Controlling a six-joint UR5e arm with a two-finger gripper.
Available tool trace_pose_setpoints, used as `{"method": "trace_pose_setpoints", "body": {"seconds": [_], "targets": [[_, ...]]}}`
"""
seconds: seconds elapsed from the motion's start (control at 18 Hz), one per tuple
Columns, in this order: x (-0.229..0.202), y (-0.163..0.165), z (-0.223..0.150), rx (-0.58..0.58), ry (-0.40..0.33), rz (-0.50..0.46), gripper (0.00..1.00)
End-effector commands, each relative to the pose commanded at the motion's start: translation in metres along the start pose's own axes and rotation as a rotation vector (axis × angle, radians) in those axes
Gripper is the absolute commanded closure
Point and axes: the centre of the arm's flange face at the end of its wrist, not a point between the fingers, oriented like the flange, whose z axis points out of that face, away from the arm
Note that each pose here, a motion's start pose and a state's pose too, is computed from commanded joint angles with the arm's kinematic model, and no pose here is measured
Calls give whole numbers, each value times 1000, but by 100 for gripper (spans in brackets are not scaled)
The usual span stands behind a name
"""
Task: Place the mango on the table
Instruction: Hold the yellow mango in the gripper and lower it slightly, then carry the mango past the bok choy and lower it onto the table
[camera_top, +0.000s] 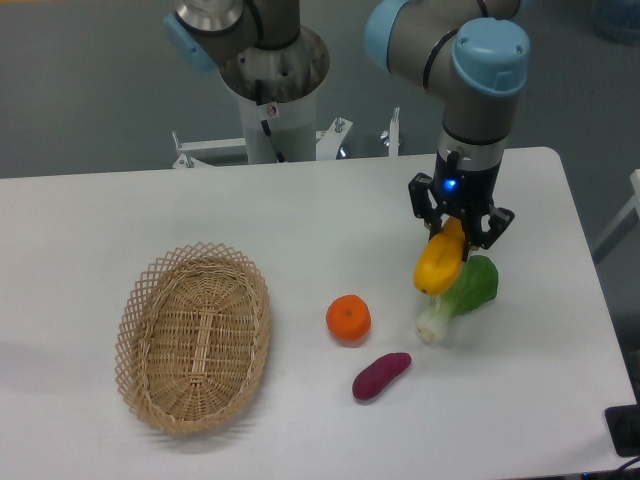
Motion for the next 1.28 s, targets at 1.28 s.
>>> {"method": "trace_pose_setpoints", "body": {"seconds": [1.28], "targets": [[-36,-3,72,20,-76,4,63]]}}
